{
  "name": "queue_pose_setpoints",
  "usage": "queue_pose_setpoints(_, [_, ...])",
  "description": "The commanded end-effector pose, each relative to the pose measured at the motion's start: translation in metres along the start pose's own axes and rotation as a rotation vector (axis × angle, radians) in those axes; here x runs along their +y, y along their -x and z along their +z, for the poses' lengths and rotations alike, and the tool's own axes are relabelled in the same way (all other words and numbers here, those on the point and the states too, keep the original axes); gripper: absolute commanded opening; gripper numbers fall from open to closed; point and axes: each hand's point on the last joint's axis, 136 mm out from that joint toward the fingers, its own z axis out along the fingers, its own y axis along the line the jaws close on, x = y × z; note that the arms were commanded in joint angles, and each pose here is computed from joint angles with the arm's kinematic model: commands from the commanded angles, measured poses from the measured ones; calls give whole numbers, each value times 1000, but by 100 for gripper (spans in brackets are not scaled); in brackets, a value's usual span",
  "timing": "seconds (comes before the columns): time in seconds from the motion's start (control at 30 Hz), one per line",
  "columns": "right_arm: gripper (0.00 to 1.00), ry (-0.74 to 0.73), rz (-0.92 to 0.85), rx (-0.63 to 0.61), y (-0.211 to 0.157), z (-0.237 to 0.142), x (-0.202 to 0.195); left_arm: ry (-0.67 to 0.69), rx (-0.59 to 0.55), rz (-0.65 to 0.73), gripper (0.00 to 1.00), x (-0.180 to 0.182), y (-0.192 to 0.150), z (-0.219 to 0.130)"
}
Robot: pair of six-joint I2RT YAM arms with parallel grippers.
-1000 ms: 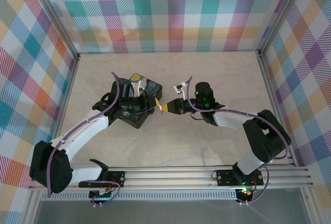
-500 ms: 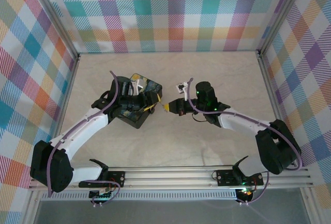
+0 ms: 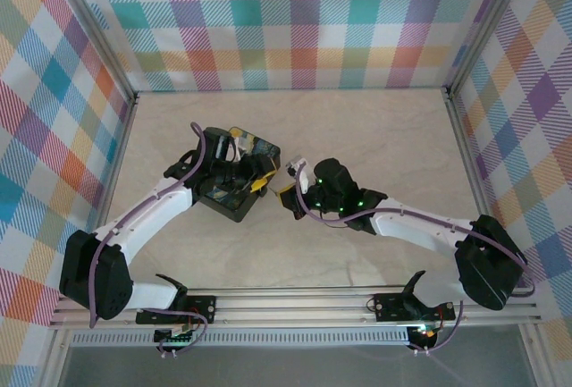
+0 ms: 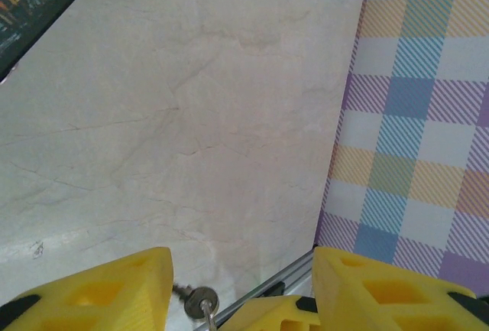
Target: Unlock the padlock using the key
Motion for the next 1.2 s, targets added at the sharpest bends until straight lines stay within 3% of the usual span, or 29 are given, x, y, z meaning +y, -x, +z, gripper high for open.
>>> queue_pose_setpoints(0.0, [0, -74, -109, -136, 31, -5, -1, 22, -15, -51, 49, 5, 0, -10])
queue_pose_setpoints(0.17, [0, -112, -148, -190, 44, -1, -3, 80, -35, -91, 48, 16, -1, -16])
queue_pose_setpoints(0.67, [0, -167, -283, -175, 43, 23, 2, 97, -51, -170, 43, 25, 10, -3])
queue_pose_setpoints(1.17, [0, -236, -357, -195, 41, 33, 4, 134, -72, -169, 14, 37, 10, -5])
